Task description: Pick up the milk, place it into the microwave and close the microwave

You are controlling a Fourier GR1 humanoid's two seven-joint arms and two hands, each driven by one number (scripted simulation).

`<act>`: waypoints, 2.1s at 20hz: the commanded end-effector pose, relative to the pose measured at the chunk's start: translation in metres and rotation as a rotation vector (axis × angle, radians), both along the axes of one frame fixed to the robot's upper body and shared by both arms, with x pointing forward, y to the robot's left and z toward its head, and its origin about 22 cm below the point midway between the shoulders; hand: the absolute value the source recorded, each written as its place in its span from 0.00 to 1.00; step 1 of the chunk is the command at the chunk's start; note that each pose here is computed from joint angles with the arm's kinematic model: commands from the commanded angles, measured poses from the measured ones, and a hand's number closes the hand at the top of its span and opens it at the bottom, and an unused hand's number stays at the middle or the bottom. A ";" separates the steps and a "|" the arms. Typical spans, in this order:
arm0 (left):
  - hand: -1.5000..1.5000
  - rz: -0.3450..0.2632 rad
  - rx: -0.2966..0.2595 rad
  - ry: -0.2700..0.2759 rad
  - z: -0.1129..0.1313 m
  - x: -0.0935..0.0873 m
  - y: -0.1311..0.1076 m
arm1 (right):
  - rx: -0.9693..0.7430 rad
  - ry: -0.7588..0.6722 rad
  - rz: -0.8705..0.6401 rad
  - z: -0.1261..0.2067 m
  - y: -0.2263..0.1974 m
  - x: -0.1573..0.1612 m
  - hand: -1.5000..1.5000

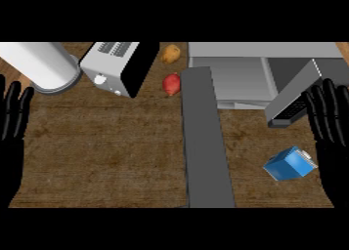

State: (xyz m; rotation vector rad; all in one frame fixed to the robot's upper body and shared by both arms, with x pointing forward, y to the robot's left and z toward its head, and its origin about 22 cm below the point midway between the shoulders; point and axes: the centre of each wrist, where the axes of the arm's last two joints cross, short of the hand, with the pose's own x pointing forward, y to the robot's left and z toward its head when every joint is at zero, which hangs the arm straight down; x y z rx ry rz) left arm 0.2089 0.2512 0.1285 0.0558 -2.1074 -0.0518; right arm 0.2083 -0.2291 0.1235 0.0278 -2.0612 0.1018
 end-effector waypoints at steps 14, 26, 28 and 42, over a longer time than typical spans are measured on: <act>0.00 -0.096 -0.117 0.170 -0.047 -0.015 -0.067 | -0.004 0.133 0.187 -0.028 -0.092 -0.091 0.00; 0.00 -0.104 -0.121 0.159 -0.096 -0.030 -0.111 | -0.026 0.190 0.129 -0.090 -0.117 -0.123 0.00; 0.00 -0.098 -0.111 0.173 -0.085 -0.051 -0.121 | -0.043 0.183 0.128 -0.096 -0.141 -0.109 0.00; 0.00 -0.148 -0.146 0.197 -0.097 -0.043 -0.102 | -0.065 0.203 0.031 -0.165 -0.112 -0.050 0.00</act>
